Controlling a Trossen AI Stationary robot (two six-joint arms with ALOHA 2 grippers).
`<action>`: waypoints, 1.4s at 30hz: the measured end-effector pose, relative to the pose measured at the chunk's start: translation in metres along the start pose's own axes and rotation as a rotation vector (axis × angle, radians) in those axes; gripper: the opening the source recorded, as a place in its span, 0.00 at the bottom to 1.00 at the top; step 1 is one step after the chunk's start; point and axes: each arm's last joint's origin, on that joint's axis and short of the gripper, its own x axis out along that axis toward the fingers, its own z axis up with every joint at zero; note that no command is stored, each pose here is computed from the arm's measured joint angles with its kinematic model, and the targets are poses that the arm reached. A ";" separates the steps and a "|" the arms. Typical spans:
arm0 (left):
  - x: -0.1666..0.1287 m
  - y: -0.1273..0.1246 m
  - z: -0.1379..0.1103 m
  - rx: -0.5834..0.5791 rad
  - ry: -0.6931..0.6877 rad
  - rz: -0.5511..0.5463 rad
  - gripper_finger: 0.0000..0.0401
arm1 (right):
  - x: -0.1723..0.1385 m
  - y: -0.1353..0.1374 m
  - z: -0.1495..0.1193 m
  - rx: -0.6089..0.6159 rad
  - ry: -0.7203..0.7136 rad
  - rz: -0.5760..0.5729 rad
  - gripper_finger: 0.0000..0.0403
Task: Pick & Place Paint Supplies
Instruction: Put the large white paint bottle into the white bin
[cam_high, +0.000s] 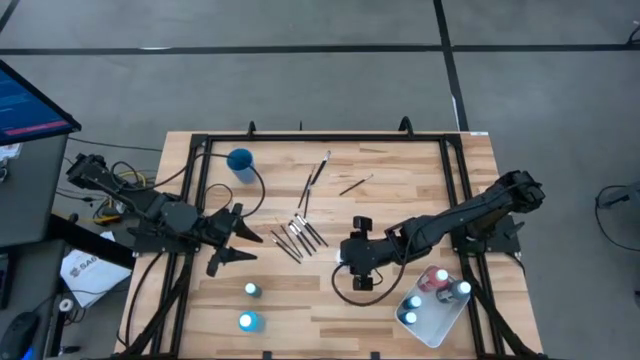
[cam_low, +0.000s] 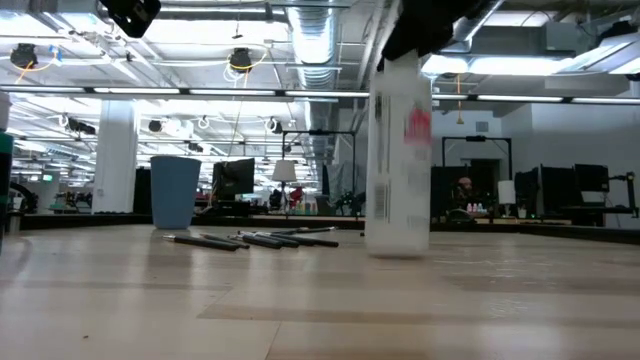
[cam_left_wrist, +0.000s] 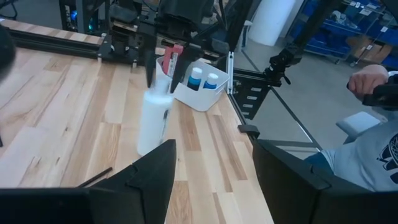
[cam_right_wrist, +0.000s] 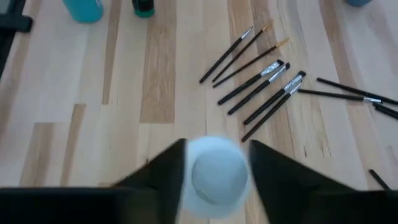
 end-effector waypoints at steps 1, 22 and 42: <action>0.000 0.000 0.000 0.000 0.000 0.000 0.51 | 0.000 0.000 0.000 0.003 -0.001 0.001 0.52; 0.000 0.000 0.000 -0.001 -0.003 0.004 0.51 | 0.022 -0.008 0.017 0.066 -0.119 0.022 0.64; -0.001 0.001 0.000 -0.001 -0.007 0.018 0.51 | 0.120 0.057 0.063 -0.190 0.104 0.209 0.65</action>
